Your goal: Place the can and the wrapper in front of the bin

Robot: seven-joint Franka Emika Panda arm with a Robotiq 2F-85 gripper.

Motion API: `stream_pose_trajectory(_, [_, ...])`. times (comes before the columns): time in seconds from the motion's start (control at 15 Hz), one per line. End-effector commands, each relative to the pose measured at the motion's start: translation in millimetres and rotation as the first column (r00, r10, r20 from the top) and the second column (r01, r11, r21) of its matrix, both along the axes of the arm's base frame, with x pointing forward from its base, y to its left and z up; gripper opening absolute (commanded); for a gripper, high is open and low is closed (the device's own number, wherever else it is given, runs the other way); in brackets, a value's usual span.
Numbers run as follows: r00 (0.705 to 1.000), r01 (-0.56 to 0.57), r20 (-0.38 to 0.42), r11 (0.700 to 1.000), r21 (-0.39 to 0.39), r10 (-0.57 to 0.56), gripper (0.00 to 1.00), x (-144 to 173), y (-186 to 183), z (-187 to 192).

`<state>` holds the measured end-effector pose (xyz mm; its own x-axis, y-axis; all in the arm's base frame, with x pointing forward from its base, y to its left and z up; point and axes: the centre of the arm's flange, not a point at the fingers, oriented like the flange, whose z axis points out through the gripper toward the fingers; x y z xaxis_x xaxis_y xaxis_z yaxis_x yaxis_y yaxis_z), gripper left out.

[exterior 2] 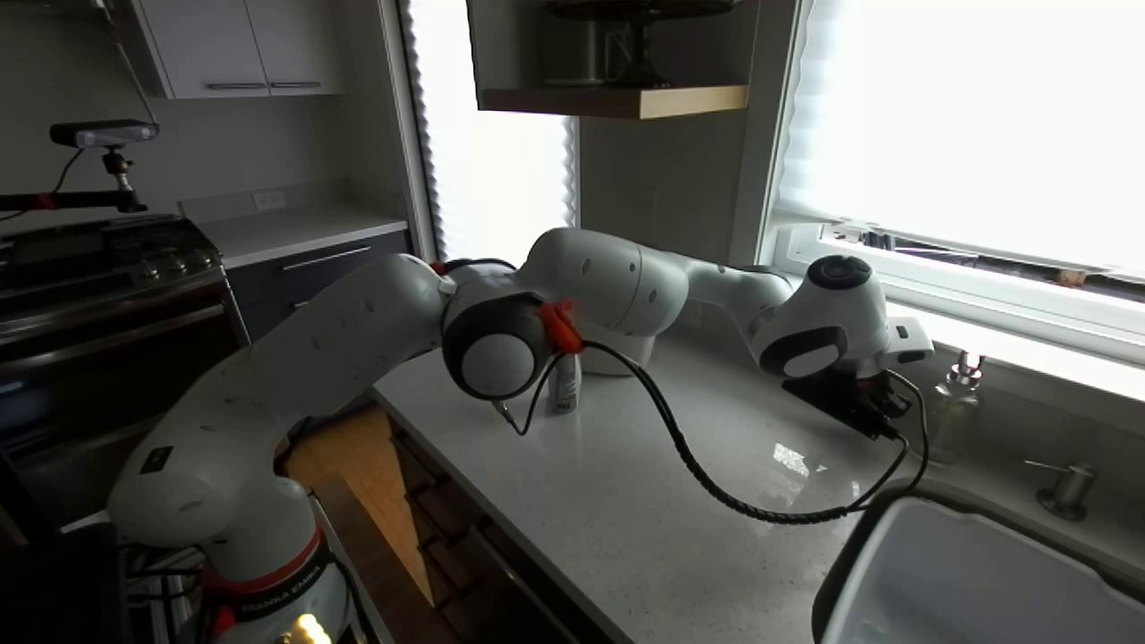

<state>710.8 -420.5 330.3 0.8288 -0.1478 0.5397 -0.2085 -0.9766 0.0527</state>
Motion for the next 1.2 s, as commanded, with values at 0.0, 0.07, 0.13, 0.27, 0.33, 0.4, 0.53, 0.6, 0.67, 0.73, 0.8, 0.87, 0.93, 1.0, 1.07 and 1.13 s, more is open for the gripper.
stream_pose_trajectory(0.0, [0.996,0.02,-0.086,1.0,0.007,-0.019,0.0,3,-10,8])
stream_pose_trajectory(0.07, [0.989,0.016,-0.144,1.0,0.008,-0.014,0.0,-10,-10,17])
stream_pose_trajectory(0.13, [0.979,0.009,-0.203,1.0,0.013,-0.006,0.0,-21,-12,25])
stream_pose_trajectory(0.27, [0.953,-0.068,-0.294,0.997,0.036,0.076,0.0,-52,-20,48])
stream_pose_trajectory(0.33, [0.941,-0.119,-0.31,0.991,0.064,0.133,0.0,-69,-25,62])
stream_pose_trajectory(0.4, [0.926,-0.162,-0.331,0.983,0.086,0.182,0.0,-81,-29,74])
stream_pose_trajectory(0.53, [0.889,-0.251,-0.362,0.959,0.13,0.282,0.0,-110,-37,100])
stream_pose_trajectory(0.6, [0.865,-0.293,-0.378,0.944,0.153,0.33,0.0,-123,-41,111])
stream_pose_trajectory(0.67, [0.84,-0.334,-0.389,0.925,0.18,0.378,0.0,-138,-43,119])
stream_pose_trajectory(0.73, [0.812,-0.371,-0.403,0.906,0.204,0.423,0.0,-152,-45,125])
stream_pose_trajectory(0.8, [0.782,-0.406,-0.412,0.884,0.232,0.467,0.0,-167,-45,131])
stream_pose_trajectory(0.87, [0.751,-0.446,-0.412,0.857,0.258,0.515,0.0,-180,-44,133])
stream_pose_trajectory(0.93, [0.718,-0.485,-0.415,0.829,0.277,0.559,0.0,-191,-40,133])
stream_pose_trajectory(1.0, [0.689,-0.524,-0.402,0.797,0.299,0.604,0.0,-201,-31,134])
stream_pose_trajectory(1.07, [0.655,-0.561,-0.394,0.764,0.317,0.645,0.0,-210,-23,133])
stream_pose_trajectory(1.13, [0.621,-0.598,-0.381,0.729,0.335,0.685,0.0,-220,-13,130])
